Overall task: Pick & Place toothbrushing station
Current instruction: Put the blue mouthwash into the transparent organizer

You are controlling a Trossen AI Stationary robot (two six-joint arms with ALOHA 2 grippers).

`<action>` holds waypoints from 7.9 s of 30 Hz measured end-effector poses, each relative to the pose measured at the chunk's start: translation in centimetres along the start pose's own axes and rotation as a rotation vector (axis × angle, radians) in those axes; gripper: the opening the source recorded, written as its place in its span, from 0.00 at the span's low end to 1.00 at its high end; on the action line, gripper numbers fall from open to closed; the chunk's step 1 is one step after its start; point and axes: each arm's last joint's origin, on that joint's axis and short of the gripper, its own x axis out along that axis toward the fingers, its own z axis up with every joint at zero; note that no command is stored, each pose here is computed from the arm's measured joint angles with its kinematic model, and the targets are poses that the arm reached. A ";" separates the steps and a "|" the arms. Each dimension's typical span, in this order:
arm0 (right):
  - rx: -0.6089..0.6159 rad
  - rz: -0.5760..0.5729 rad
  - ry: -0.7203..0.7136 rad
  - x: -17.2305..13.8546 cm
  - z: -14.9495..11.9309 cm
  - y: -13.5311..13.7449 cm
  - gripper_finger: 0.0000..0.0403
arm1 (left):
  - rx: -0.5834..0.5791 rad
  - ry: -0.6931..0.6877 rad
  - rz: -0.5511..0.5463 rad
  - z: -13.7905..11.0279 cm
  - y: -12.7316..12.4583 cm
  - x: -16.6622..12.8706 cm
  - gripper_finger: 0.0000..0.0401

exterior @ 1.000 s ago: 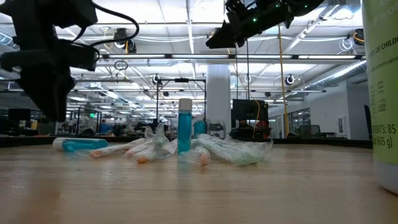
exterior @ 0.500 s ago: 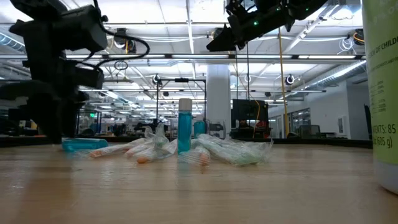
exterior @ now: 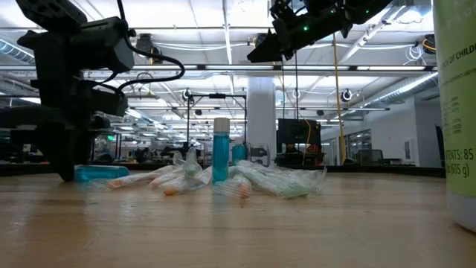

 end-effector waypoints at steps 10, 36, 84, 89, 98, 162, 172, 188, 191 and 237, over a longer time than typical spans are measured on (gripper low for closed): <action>0.010 0.000 0.001 0.0 0.0 0.0 0.45 | -0.010 -0.028 0.076 0.2 0.2 0.0 0.20; -0.043 0.169 -0.122 0.2 -5.9 7.7 0.55 | 0.319 -0.396 0.682 9.8 1.6 -10.1 0.23; -0.170 0.138 -0.013 3.8 -5.6 10.8 0.65 | 0.284 -0.223 0.495 17.1 1.1 -10.0 0.23; -0.175 0.139 -0.012 3.8 -5.6 10.8 0.60 | 0.284 -0.223 0.495 17.1 1.1 -10.0 0.23; -0.190 0.147 0.011 3.8 -5.8 10.9 0.47 | 0.283 -0.223 0.495 17.1 1.1 -10.0 0.23; -0.155 0.157 0.057 3.8 -6.3 10.7 0.19 | 0.081 -0.310 0.495 16.4 0.4 -11.5 0.84; -0.007 0.274 0.229 4.3 -8.7 12.1 0.47 | -0.010 -0.432 0.457 15.7 1.3 -14.5 0.84; 0.174 0.120 0.571 7.2 -12.5 16.4 0.57 | -0.035 -0.420 0.430 16.0 2.3 -14.0 0.84; 0.195 0.115 0.577 7.2 -12.7 16.5 0.55 | -0.036 -0.422 0.430 16.0 2.3 -14.1 0.84; -0.063 0.165 0.465 0.9 -5.5 12.6 0.22 | 0.073 -0.434 0.352 16.3 2.0 -13.8 0.84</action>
